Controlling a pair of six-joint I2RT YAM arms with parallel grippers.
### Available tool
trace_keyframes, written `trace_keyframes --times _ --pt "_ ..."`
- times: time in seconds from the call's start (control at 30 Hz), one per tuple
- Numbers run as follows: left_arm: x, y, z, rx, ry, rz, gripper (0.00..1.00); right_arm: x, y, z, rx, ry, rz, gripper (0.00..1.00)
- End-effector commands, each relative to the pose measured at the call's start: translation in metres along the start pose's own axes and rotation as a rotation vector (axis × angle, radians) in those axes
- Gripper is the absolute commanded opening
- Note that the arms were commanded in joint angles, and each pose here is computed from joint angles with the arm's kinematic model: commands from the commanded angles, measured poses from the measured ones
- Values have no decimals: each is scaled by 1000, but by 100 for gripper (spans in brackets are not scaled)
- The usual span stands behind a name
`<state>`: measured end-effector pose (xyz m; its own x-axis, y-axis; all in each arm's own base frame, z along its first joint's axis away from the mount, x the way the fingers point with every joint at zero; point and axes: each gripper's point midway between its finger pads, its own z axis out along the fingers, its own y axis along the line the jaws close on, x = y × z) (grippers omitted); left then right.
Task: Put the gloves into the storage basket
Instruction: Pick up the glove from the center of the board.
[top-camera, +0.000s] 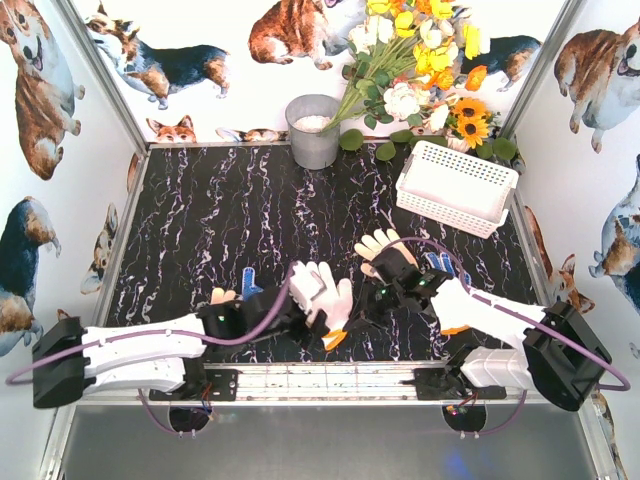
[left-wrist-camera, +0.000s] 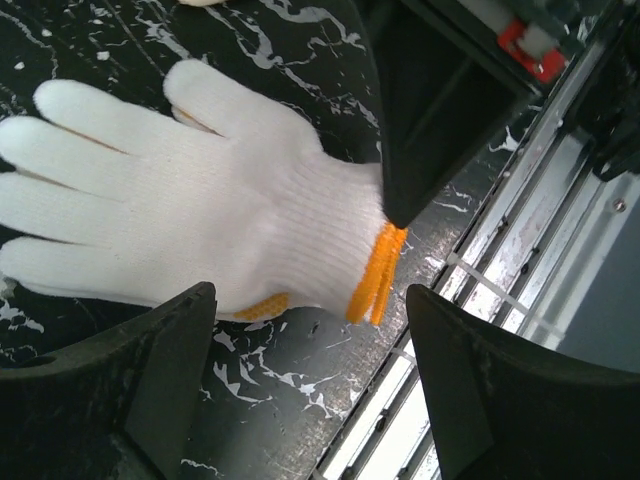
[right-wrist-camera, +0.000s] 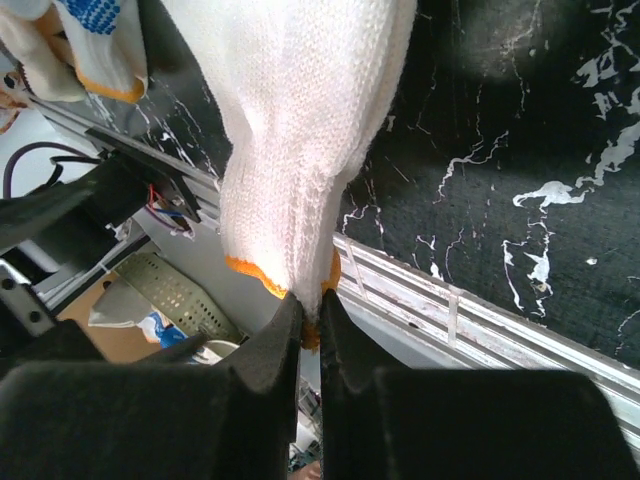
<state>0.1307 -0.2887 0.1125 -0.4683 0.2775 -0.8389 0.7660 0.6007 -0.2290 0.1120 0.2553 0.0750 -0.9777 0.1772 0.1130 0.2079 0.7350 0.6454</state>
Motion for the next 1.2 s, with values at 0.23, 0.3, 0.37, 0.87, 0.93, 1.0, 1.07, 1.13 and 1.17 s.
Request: trace_keyframes --times 0.23,0.3,0.37,0.87,0.93,1.0,1.07,1.13,1.17 --pt "-12 -11 26 -72 -33 239 83 -6 28 -17 -80 27 -41 0" --pt "-11 -18 29 -46 -36 252 86 -7 29 -17 -87 26 -37 0" --pt "-7 -26 33 -24 -29 264 87 -9 31 -17 -91 24 -32 0" --pt "27 -29 59 -135 73 486 76 -12 39 -18 -127 17 -4 0" --pt "31 -28 60 -152 88 516 69 -11 39 -17 -131 19 1 0" --pt "35 -26 61 -170 102 542 62 -12 39 -18 -133 17 6 0" --pt "36 -23 61 -191 104 555 55 -13 39 -18 -137 14 10 0" --pt "35 -22 61 -203 102 558 47 -13 40 -18 -140 14 16 0" --pt "35 -21 61 -209 100 558 42 -14 40 -18 -140 11 18 0"
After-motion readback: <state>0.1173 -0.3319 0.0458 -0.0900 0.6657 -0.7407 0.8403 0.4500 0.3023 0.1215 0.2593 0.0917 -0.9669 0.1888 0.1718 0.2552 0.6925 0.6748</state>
